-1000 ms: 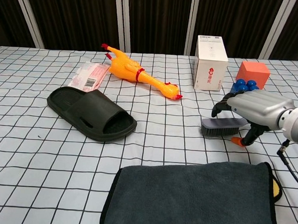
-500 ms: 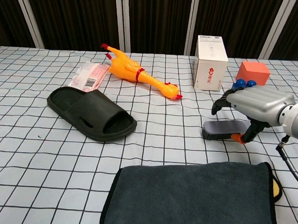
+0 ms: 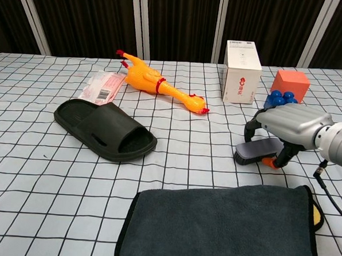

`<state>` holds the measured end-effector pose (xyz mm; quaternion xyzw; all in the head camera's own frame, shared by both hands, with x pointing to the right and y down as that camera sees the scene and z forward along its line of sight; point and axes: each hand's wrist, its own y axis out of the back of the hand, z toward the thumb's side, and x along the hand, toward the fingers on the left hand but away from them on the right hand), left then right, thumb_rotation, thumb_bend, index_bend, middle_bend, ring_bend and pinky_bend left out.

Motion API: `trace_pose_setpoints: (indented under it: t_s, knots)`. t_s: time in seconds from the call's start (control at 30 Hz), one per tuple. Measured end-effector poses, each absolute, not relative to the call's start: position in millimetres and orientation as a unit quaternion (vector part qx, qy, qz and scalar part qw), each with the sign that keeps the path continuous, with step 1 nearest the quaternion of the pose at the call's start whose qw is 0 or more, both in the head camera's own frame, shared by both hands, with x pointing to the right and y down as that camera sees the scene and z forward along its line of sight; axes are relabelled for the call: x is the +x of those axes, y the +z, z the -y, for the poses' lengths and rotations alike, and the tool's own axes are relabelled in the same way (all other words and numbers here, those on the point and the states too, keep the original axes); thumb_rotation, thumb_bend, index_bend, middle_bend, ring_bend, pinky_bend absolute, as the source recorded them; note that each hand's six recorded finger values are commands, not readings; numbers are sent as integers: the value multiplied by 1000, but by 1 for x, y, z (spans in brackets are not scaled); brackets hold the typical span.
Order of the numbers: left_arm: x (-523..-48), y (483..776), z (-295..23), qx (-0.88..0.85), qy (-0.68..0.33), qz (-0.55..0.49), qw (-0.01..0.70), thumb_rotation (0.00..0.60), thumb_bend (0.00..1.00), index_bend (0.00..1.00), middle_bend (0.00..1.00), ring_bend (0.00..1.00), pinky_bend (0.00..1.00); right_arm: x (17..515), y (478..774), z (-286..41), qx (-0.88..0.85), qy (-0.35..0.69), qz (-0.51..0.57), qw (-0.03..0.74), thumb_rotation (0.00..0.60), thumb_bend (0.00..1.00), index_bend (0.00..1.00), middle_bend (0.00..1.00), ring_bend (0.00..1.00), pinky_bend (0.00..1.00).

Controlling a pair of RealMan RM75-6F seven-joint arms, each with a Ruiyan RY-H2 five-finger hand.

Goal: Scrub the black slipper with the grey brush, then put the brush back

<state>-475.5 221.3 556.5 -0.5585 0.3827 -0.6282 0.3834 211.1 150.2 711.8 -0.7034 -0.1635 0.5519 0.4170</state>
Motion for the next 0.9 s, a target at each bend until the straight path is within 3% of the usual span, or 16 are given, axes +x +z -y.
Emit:
trace_pose_setpoints:
  t_s: [0.8,0.9]
  knots:
    - [-474,560,-221,-560,-631,-377,383,600,79,0,0,0,0,213,715,-150,-702,544,185,422,600,395,626,584,407,439]
    - [-473,560,-222,-561,-631,-375,383,600,84,0,0,0,0,211,714,-150,-703,538,186,425,600,442,639,611,437,464]
